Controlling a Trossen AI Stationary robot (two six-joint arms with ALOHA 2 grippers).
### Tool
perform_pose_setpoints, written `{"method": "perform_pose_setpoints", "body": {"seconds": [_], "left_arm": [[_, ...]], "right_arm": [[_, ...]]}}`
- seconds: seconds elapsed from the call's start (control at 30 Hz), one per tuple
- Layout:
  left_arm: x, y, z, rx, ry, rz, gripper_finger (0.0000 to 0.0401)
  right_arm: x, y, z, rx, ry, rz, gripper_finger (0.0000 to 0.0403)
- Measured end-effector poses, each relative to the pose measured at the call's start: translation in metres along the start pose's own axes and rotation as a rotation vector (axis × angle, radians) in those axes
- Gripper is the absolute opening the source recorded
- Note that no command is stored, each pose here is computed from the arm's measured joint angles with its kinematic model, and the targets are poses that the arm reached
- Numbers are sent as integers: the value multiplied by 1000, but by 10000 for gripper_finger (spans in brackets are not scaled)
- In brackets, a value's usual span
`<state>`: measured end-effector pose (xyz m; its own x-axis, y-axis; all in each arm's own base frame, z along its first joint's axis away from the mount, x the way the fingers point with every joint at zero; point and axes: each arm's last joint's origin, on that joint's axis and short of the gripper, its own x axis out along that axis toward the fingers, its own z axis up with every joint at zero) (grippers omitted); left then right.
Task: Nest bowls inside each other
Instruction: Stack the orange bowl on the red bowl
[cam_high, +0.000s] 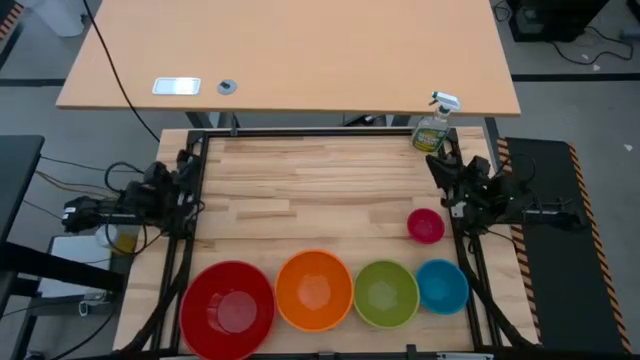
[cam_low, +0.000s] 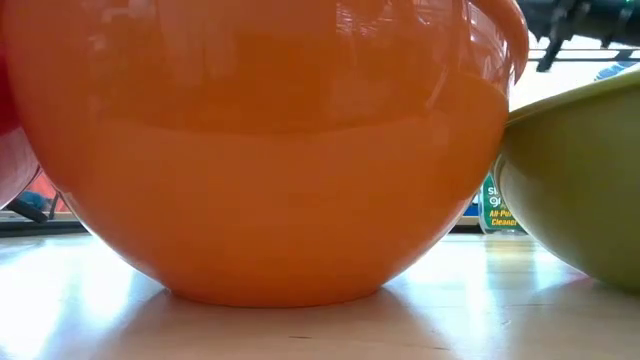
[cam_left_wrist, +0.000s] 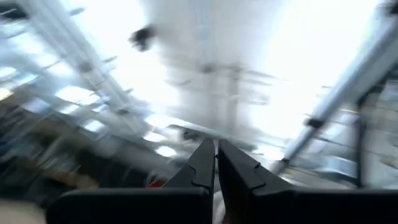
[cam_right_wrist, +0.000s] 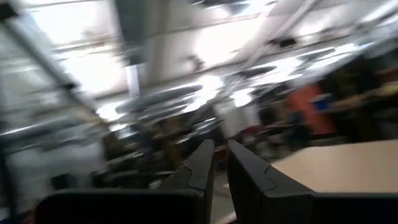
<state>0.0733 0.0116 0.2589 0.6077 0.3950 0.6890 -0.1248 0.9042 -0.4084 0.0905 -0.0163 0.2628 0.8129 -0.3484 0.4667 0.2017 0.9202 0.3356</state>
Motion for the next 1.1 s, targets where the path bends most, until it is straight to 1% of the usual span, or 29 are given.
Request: {"method": "perform_pose_setpoints", "body": {"seconds": [0.03, 0.1, 0.2, 0.3, 0.37, 0.47, 0.53, 0.6, 0.67, 0.73, 0.8, 0.83, 0.87, 0.93, 1.0, 1.1], "left_arm": [[4, 0, 0, -15, 16, 54, 25], [13, -2, 1, -62, 25, 144, 25], [28, -8, 7, -116, 1, 219, 25], [44, -15, 14, -146, -9, 229, 25], [55, -21, 20, -164, -24, 224, 25], [69, -29, 30, -166, -44, 219, 25], [77, -34, 33, -140, -49, 217, 25], [84, -36, 35, -72, -43, 222, 25], [88, -38, 36, -25, -38, 226, 25], [92, -40, 37, -41, -40, 221, 25], [94, -41, 37, -105, -48, 213, 25], [94, -42, 36, -136, -47, 208, 25], [95, -42, 35, -154, -41, 197, 25], [95, -43, 30, -180, 16, 145, 25], [95, -43, 22, -207, 105, 102, 25], [93, -43, 8, -276, 279, 35, 25]], "right_arm": [[5, 3, 4, 16, 16, 17, 52], [17, 7, 10, 50, 61, -5, 52], [38, 9, 19, 136, 92, -113, 52], [58, 14, 29, 215, 84, -157, 52], [71, 16, 35, 228, 78, -168, 52], [92, 20, 43, 245, 90, -143, 52], [105, 23, 47, 218, 109, -107, 52], [118, 25, 52, 192, 117, -73, 52], [129, 26, 55, 165, 103, -67, 52], [138, 28, 55, 175, 91, -77, 52], [147, 28, 54, 254, 93, -87, 52], [152, 29, 52, 272, 103, -87, 52], [158, 30, 49, 271, 129, -72, 52], [170, 30, 40, 250, 244, -36, 52], [186, 30, 26, 245, 385, -31, 52], [205, 32, 4, 254, 616, -44, 52]]}}
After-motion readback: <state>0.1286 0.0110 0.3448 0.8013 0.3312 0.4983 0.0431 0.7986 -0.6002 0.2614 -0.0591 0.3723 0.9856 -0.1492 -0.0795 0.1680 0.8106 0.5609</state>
